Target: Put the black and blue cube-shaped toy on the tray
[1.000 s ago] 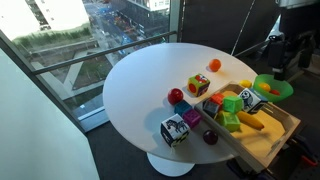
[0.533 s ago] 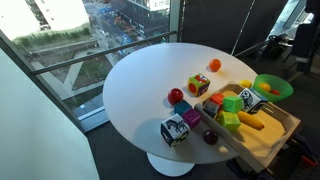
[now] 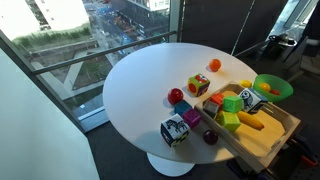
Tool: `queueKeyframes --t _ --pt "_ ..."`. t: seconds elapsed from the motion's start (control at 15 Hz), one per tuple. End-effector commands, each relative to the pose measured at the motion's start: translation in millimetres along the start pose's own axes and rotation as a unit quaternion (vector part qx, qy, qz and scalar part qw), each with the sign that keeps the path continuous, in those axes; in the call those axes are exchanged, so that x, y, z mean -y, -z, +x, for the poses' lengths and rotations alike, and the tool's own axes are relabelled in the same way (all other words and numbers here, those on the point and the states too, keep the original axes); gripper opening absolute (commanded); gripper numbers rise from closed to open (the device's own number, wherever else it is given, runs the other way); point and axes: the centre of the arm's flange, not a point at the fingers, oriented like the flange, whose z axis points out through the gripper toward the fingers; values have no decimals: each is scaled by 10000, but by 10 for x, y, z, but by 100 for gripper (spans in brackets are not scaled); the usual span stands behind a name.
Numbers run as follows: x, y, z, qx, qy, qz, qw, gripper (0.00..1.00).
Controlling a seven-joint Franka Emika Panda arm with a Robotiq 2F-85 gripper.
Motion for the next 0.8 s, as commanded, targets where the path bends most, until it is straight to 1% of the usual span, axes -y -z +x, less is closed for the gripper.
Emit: queueKeyframes --t 0.0,0.2,0.4,0.47,0.53,0.73 --pt "-47 36 -133 -570 99 117 9983 100" --pt "-62 50 -163 -940 197 170 9952 100" --pt "-68 41 -179 -1127 266 216 9930 100" --pt "-71 40 -172 -1127 277 226 9930 100" --pt "-21 63 -114 -989 174 196 9948 100" --pt "-20 46 -115 -982 182 193 9948 100"
